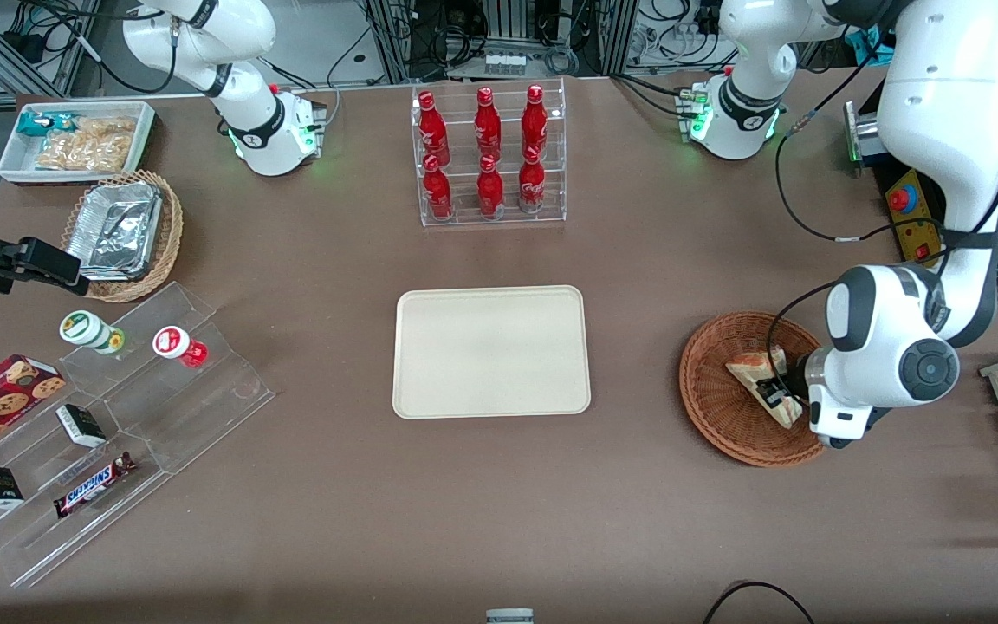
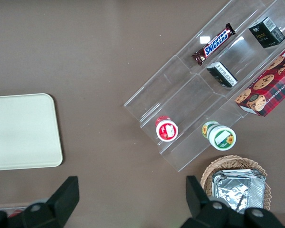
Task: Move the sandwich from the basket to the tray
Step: 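Carry the held sandwich with the left gripper over the cream tray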
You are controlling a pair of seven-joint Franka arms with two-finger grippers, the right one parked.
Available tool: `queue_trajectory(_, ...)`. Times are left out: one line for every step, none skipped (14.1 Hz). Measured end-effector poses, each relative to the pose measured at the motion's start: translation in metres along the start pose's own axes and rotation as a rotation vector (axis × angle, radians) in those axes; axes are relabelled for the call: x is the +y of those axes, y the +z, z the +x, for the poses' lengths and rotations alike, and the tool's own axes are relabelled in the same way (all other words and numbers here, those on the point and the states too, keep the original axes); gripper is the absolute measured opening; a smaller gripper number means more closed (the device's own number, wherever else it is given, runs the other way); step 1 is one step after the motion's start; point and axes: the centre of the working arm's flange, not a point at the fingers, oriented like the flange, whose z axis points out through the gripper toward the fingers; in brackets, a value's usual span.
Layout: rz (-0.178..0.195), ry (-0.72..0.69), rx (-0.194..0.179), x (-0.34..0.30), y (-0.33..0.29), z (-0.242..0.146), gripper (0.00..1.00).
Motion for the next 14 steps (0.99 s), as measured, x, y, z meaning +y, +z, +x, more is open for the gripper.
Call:
queue_trajectory(0.014,0.034,-0.004,0.017,-0.02,-0.017,0.41)
queue_trajectory(0.027,0.065,-0.004,0.037,-0.036,-0.038,0.41)
queue_trajectory(0.035,0.094,0.005,0.061,-0.049,-0.061,0.41)
queue_trajectory(0.036,0.127,0.021,0.089,-0.056,-0.088,0.41)
queue_trajectory(0.036,0.168,0.035,0.115,-0.058,-0.115,0.41)
queue_trajectory(0.04,0.213,0.044,0.141,-0.055,-0.143,0.41)
queue_trajectory(0.045,0.264,0.049,0.166,-0.049,-0.17,0.41)
queue_trajectory(0.053,0.314,0.052,0.191,-0.038,-0.197,0.41)
queue_trajectory(0.062,0.362,0.053,0.215,-0.025,-0.222,0.41)
queue_trajectory(0.071,0.402,0.052,0.235,-0.01,-0.242,0.41)
queue_trajectory(0.076,0.436,0.05,0.254,0.006,-0.259,0.41)
queue_trajectory(0.08,0.465,0.047,0.271,0.021,-0.273,0.41)
queue_trajectory(0.082,0.49,0.044,0.286,0.037,-0.285,0.41)
queue_trajectory(0.079,0.512,0.045,0.3,0.055,-0.295,0.41)
